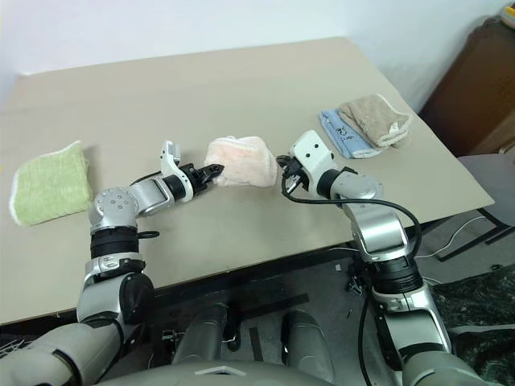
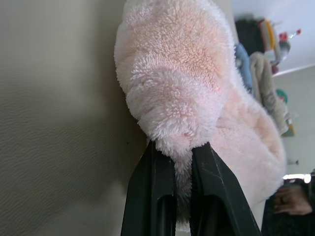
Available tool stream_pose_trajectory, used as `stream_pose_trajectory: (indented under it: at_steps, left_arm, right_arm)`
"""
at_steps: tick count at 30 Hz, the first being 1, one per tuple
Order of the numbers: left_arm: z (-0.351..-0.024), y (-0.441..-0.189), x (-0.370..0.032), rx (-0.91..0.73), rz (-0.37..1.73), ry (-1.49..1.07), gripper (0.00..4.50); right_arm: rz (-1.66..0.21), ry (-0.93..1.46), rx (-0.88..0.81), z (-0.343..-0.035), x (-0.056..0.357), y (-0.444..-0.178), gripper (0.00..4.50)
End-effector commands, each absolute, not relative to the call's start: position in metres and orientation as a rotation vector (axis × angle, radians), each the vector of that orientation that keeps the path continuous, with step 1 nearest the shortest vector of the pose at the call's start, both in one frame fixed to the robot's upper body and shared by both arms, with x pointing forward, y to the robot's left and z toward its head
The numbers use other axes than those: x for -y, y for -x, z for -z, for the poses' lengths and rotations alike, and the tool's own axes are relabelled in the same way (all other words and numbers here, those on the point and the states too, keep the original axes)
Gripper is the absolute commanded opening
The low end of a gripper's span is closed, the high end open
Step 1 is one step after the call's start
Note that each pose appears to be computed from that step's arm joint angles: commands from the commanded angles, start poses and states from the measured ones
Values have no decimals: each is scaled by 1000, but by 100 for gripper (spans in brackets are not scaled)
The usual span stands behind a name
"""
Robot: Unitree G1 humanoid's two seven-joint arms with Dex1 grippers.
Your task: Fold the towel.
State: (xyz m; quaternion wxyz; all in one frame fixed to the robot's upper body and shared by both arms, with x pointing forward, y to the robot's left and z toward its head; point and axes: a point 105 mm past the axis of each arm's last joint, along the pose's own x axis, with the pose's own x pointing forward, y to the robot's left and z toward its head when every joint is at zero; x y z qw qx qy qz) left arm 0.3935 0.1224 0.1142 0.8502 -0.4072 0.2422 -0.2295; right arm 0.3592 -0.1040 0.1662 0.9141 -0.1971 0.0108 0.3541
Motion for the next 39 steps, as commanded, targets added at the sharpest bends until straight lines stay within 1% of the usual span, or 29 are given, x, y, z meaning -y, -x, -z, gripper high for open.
stream_pose_trajectory:
  at_steps: [1, 5, 9, 12, 14, 17, 19, 20, 22, 25, 29, 31, 33, 35, 39]
  left_arm:
    - [-133, -396, -134, -400, 441, 909, 2]
    - [-154, -402, -153, -272, 357, 962, 2]
    - [-193, -407, -197, -37, 201, 1038, 2]
    - [-226, -401, -225, 122, 126, 1021, 2]
    - [-249, -392, -252, 258, 45, 1029, 2]
    - [-275, -365, -300, 478, -123, 1057, 2]
    - [-283, -349, -316, 560, -181, 1024, 2]
    - [-286, -337, -327, 612, -233, 983, 2]
    - [-287, -321, -341, 675, -305, 939, 2]
    - [-264, -301, -366, 690, -464, 919, 2]
    - [-198, -288, -385, 558, -651, 942, 2]
    - [-179, -287, -387, 509, -690, 946, 2]
    - [-150, -288, -381, 409, -710, 950, 2]
    - [-132, -286, -377, 352, -730, 972, 2]
    - [-112, -280, -372, 306, -766, 1037, 2]
  right_arm:
    - [-716, 408, 32, -180, 104, -358, 0]
    - [-687, 402, 35, -181, 109, -362, 0]
    - [-661, 396, 38, -184, 116, -365, 0]
    - [-659, 395, 38, -185, 117, -365, 0]
    - [-663, 396, 38, -184, 116, -366, 0]
    - [-674, 395, 38, -184, 114, -366, 0]
    - [-680, 394, 38, -184, 114, -367, 0]
    - [-685, 394, 37, -184, 113, -367, 0]
    - [-694, 394, 35, -183, 113, -368, 0]
    - [-713, 399, 38, -183, 110, -370, 0]
    - [-733, 400, 48, -185, 105, -374, 0]
    - [-744, 402, 51, -186, 103, -374, 0]
    - [-751, 404, 56, -187, 101, -374, 0]
    - [-753, 405, 59, -187, 101, -375, 0]
    - [-757, 405, 60, -187, 100, -374, 0]
